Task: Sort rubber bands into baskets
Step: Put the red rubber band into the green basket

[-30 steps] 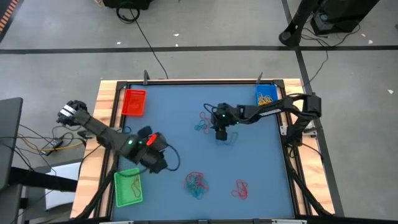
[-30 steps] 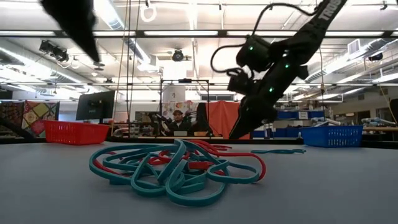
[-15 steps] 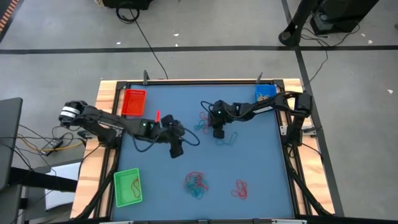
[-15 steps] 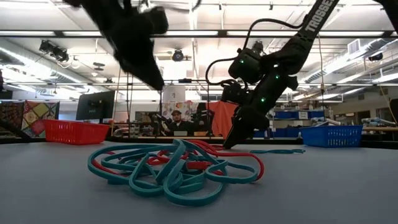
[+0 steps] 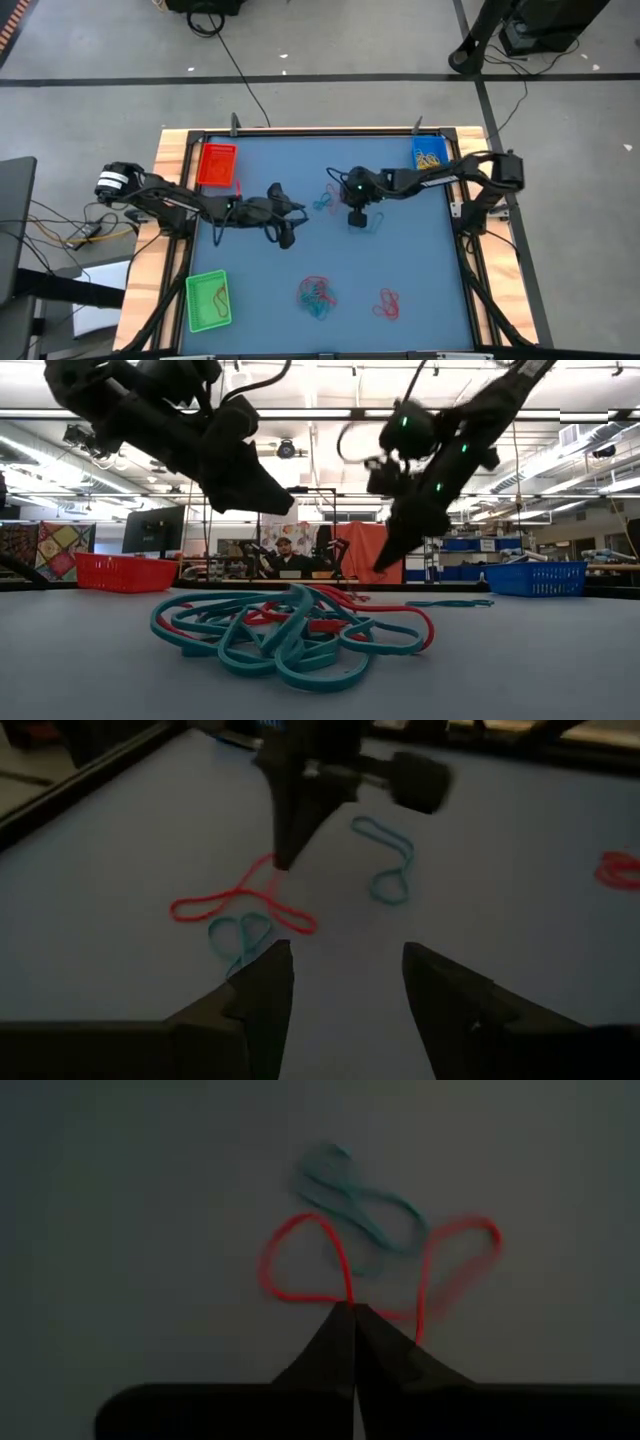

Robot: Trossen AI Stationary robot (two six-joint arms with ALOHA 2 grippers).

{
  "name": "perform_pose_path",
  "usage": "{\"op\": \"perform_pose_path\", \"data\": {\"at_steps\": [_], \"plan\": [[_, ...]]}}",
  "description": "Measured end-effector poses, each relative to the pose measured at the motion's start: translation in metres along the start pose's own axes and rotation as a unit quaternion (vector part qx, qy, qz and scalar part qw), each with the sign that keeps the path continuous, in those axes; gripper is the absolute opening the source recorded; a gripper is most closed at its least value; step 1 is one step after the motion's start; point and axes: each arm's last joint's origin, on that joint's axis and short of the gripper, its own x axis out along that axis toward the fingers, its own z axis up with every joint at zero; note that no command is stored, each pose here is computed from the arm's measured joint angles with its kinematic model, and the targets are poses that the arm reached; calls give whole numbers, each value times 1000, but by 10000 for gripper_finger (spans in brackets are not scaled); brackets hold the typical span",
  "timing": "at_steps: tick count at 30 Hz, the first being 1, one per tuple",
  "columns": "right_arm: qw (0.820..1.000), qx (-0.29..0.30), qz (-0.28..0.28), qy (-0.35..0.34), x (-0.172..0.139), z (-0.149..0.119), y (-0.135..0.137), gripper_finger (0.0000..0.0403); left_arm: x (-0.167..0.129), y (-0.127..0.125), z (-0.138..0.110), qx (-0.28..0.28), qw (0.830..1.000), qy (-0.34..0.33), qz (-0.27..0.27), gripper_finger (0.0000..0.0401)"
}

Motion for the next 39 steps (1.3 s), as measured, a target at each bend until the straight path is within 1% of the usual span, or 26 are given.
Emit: {"op": "perform_pose_path", "data": {"at_steps": [6, 9, 12, 15, 20, 23, 26, 29, 31, 33, 34, 35, 36, 39], "plan": [[998, -32, 13, -56, -21, 16, 37, 4, 9, -3, -6, -8, 1000, -27, -7, 192], [996, -45, 11, -78, -26, 20, 54, 3, 19, -6, -9, -7, 998, -54, -16, 192], [993, -49, 6, -105, -31, 25, 65, 2, 27, -8, -11, -1, 996, -82, -25, 192], [991, -52, 0, -120, -33, 27, 72, 2, 35, -10, -13, -1, 996, -88, -27, 192], [988, -48, -1, -143, -35, 31, 75, 2, 48, -14, -17, 3, 997, -75, -27, 192], [987, -41, -9, -158, -36, 34, 74, 2, 53, -17, -17, 6, 996, -68, -52, 192], [986, -39, -10, -165, -36, 35, 74, 2, 56, -18, -19, 0, 997, -63, -53, 186], [986, -39, -10, -164, -36, 35, 74, 2, 56, -18, -19, -18, 997, -61, -49, 152], [986, -40, -10, -160, -36, 35, 75, 2, 56, -17, -19, -31, 996, -62, -49, 111], [987, -38, -7, -154, -36, 33, 75, 4, 56, -18, -18, -49, 995, -61, -55, 62], [988, -35, -4, -152, -36, 33, 75, 9, 56, -18, -19, -56, 995, -59, -62, 36], [988, -32, -1, -150, -35, 33, 75, 15, 56, -18, -19, -60, 994, -56, -66, 19], [988, -26, 3, -149, -35, 32, 75, 23, 56, -19, -19, -68, 994, -53, -71, 11], [989, -4, 16, -145, -35, 32, 76, 48, 54, -19, -20, -87, 993, -31, -73, 10]]}}
